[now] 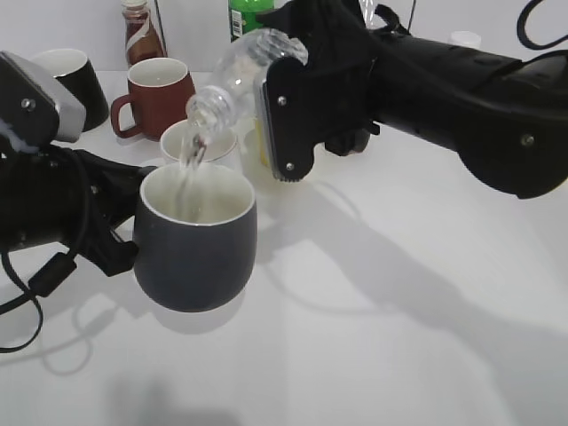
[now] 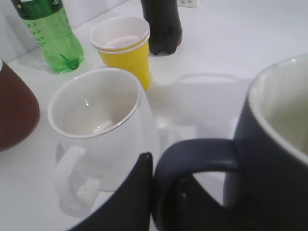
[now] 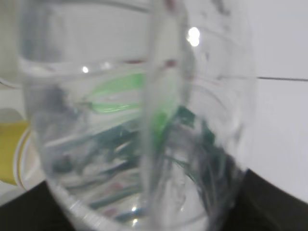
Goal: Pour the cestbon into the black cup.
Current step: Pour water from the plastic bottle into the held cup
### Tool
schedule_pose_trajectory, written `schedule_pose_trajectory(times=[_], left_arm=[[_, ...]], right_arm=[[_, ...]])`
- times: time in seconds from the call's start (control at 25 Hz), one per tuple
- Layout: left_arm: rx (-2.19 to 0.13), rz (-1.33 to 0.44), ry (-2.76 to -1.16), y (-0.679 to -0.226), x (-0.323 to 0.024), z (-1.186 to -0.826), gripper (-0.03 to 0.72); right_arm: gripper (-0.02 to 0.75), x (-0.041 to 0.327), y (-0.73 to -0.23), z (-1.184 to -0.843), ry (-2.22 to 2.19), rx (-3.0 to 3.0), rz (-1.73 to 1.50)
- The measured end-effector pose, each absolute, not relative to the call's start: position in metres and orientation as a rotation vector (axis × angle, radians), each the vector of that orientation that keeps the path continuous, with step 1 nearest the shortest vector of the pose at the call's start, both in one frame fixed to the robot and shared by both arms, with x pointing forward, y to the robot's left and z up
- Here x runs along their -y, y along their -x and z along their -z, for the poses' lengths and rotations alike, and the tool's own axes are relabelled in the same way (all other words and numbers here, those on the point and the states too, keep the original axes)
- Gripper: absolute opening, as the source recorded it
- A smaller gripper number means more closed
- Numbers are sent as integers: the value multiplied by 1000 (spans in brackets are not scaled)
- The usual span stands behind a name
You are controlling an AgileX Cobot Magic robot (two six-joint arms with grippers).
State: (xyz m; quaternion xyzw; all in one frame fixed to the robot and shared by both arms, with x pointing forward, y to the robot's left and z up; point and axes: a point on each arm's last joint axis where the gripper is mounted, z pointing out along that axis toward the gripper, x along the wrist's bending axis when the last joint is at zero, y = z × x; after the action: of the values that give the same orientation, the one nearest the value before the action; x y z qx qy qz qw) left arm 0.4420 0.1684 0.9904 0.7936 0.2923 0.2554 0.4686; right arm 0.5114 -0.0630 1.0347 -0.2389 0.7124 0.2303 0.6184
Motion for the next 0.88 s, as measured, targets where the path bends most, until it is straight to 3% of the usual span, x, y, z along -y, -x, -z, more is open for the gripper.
schedule_pose_trajectory(times=[0.88], left_arm=[[-715, -637, -1940, -441, -170, -994, 46]], right_arm=[[440, 63, -512, -1038, 645, -1558, -436]])
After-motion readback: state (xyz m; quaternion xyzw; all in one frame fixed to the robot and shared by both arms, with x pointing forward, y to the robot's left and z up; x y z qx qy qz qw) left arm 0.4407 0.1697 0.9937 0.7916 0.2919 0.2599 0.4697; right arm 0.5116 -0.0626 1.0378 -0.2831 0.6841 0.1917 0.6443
